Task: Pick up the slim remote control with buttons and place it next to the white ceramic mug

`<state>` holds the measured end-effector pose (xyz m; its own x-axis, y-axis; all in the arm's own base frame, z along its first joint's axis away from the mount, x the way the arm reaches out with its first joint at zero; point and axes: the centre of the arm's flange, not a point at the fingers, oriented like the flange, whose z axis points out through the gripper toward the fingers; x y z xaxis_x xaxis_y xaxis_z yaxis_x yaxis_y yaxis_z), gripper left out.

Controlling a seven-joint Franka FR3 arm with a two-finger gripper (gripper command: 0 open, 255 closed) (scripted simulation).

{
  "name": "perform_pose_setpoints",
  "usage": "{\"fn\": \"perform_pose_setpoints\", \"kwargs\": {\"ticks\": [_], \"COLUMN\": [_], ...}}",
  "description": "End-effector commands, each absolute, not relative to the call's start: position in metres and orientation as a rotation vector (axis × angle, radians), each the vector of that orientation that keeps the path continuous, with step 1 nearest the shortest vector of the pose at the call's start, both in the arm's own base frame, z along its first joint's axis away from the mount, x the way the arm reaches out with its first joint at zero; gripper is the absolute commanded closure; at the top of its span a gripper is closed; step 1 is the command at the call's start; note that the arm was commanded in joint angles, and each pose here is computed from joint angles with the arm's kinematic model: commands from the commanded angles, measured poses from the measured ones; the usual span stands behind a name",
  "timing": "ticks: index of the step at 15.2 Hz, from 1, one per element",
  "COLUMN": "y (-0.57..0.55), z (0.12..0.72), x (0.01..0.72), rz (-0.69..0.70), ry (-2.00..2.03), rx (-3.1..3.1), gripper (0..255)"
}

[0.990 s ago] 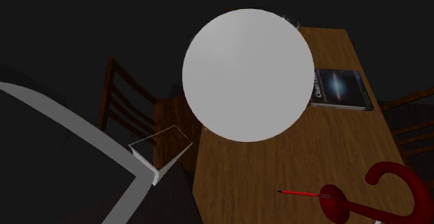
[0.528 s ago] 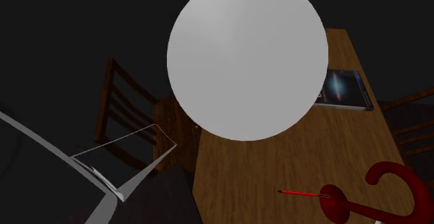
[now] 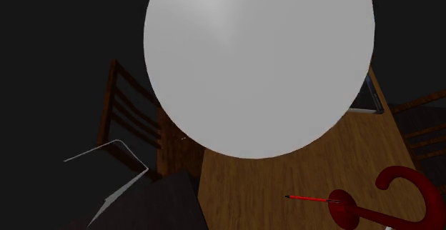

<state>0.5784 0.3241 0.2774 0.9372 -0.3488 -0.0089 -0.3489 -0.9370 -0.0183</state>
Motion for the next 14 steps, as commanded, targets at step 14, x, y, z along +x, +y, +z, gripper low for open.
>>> {"fn": "perform_pose_setpoints", "kwargs": {"ticks": [14], "y": [0.13], "z": [0.279], "x": [0.547], "rz": [0.009], "ry": [0.553], "rx": [-3.073], "gripper": [255]}}
